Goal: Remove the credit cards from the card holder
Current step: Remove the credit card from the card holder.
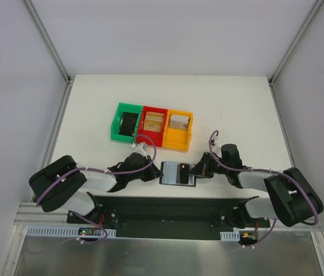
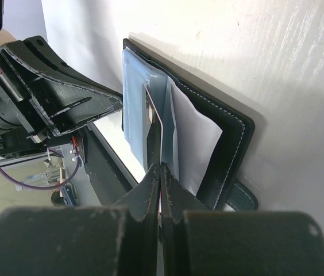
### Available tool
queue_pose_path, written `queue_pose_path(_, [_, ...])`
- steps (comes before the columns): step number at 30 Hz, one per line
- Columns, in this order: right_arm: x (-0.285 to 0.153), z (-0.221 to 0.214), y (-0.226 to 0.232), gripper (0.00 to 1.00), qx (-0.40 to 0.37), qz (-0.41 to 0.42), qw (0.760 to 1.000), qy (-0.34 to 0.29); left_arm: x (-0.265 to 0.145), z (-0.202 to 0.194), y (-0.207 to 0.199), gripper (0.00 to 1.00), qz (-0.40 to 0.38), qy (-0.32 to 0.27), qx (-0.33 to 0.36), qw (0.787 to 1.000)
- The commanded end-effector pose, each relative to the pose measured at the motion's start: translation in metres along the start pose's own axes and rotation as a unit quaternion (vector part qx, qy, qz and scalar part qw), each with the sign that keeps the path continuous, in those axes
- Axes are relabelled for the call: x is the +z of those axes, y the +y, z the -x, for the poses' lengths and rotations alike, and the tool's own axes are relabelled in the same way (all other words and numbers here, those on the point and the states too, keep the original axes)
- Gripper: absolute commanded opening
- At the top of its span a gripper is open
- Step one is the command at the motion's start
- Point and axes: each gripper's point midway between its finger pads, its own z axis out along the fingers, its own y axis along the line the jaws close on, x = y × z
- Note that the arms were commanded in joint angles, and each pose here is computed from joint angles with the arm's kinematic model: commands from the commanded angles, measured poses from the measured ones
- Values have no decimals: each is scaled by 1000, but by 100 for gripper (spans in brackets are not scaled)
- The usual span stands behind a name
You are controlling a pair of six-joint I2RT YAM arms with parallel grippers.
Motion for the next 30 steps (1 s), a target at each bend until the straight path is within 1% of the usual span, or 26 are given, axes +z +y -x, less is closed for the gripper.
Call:
queue_pose_path(1, [-5,-2,4,0,-16,10,1000,7,-5,-19,34,1,60,28,17,998])
queue_pose_path(3, [-6,-2,4,1,-17,9,1000,7,-5,-19,34,5,60,28,18,998])
queue_pose_path(7, [-8,-2,4,0,-20,6,1000,9,-4,-18,32,23,62,30,22,997])
queue_pose_path(10, [-10,-1,4,0,-20,4,1000,8,-4,-17,31,31,62,30,24,997])
queue_pose_path(13, [-12,-1,4,0,-21,2,1000,7,-3,-16,30,35,62,28,24,997])
queue_pose_path(24, [-22,4,10,0,-35,-3,999,3,-4,-14,30,35,63,25,27,997])
queue_pose_path(27, [-26,7,14,0,-41,-2,999,-2,-6,-13,29,40,63,24,30,997])
queue_pose_path(28, [-27,9,15,0,-42,-4,999,-4,-7,-8,30,43,67,12,31,997])
queue_pose_path(30, [-30,10,20,0,-49,-3,999,-8,-9,-6,30,48,71,6,36,997])
